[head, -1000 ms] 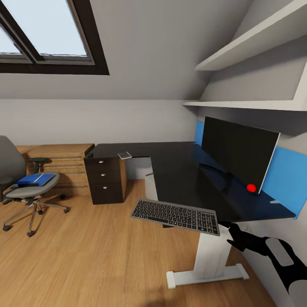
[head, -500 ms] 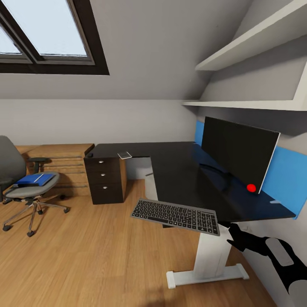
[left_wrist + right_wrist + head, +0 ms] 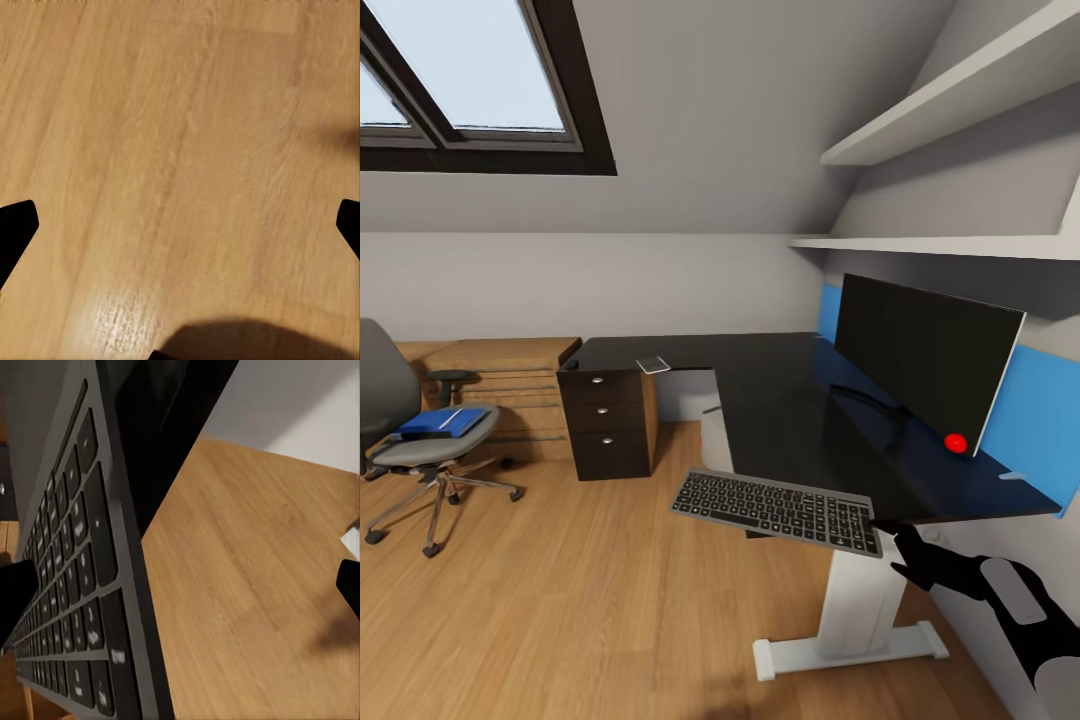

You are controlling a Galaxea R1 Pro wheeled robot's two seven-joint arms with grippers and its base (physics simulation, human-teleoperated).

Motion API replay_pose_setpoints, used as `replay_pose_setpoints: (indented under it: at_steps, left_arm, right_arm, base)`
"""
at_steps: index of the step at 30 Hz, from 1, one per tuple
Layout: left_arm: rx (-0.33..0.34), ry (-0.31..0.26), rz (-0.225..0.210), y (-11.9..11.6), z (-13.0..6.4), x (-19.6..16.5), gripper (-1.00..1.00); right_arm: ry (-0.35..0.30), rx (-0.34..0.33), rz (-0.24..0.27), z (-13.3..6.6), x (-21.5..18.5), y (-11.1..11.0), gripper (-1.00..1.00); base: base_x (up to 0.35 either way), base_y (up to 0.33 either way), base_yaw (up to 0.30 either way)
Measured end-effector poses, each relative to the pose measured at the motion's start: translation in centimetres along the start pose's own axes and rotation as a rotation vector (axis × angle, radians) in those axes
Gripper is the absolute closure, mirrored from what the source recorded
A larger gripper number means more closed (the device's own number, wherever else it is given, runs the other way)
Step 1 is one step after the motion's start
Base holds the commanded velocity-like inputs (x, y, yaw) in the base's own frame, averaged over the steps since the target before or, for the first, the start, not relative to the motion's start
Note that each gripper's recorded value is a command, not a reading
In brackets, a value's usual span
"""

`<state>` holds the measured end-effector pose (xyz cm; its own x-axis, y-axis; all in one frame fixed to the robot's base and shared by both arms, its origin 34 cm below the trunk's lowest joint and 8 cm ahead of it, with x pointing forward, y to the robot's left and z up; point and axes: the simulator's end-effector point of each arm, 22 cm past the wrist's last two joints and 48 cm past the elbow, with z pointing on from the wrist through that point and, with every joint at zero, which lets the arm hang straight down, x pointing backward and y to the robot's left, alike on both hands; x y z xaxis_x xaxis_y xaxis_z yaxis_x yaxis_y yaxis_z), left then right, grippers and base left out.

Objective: In the bedroom, organize the workspace by keeping the computer under the desk, ensuring the monitor is on the desk, placing the keyboard on the desk next to the monitor, placing the mouse on the desk next to the keyboard, moving the folder from the swivel chair onto the desk next to the mouse, stacking the notebook on top of the folder with the pen on top of the notebook, and positioning the swivel chair next to the desk.

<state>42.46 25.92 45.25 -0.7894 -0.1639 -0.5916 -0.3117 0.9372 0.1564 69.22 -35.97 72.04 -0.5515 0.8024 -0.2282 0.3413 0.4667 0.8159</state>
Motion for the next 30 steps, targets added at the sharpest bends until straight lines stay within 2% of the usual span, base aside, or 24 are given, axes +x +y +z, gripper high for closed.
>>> replay_pose_setpoints:
  at_steps: [22,30]
  left_arm:
    - [0.000,0.000,0.000,0.00,0.00,0.00,-1.00]
    - [0.000,0.000,0.000,0.02,0.00,0.02,-1.00]
  right_arm:
    - [0.007,0.019,-0.012,0.13,0.30,-0.50,-1.00]
    - [0.007,0.018,-0.012,0.14,0.30,-0.46,-1.00]
  base:
    - [0.000,0.030,0.000]
    - [0.000,0.117,0.000]
